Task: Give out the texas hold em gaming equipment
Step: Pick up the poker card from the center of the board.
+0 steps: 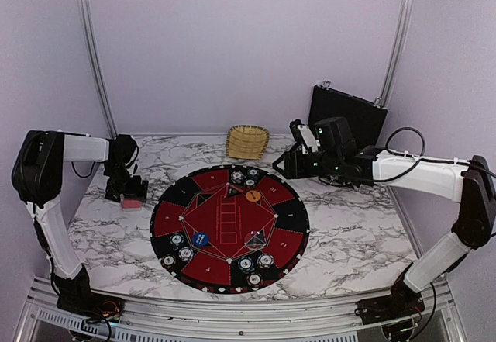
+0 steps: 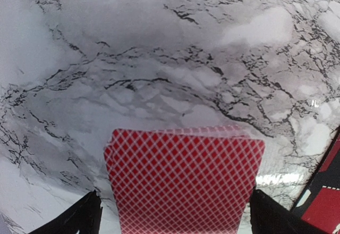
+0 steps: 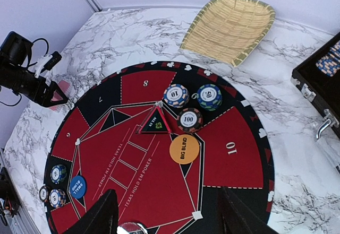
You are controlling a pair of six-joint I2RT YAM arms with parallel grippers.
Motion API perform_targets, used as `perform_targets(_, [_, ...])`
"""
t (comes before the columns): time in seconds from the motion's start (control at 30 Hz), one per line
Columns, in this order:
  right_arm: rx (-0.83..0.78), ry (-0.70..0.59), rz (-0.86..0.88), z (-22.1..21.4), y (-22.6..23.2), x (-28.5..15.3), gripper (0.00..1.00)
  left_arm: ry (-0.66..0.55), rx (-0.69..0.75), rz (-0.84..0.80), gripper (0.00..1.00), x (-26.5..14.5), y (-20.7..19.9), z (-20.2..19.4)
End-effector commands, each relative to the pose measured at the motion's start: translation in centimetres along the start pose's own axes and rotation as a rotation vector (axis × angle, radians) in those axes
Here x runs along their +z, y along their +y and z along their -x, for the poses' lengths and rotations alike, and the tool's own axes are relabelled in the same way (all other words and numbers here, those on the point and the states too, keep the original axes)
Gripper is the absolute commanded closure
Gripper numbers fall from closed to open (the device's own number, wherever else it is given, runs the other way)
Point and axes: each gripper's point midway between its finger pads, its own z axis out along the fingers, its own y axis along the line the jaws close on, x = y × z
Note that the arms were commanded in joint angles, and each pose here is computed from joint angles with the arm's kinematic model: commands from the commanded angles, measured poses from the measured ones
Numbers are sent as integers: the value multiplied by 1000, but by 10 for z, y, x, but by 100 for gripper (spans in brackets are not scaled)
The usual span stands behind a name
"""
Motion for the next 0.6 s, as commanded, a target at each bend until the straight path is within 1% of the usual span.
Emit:
perform_targets(0.0, [4, -29, 8, 8, 0, 1, 39, 77, 37, -10, 1, 12, -4, -13])
perform_targets(0.1, [6, -31, 9, 8, 0, 1, 39, 92, 39, -11, 3, 16, -7, -18])
perform_targets(0.3, [8, -31, 15, 6, 0, 3, 39, 126, 43, 12, 15, 27, -6, -24])
perform_targets(0.37, [9, -29, 16, 5, 0, 3, 39, 139, 41, 26, 22, 30, -4, -27])
perform_targets(0.43, [11, -26, 19, 3, 0, 4, 39, 143, 38, 30, 27, 31, -3, -28])
perform_targets(0.57, [15, -14, 28, 0, 1, 8, 39, 147, 34, 11, 40, 30, -7, -30])
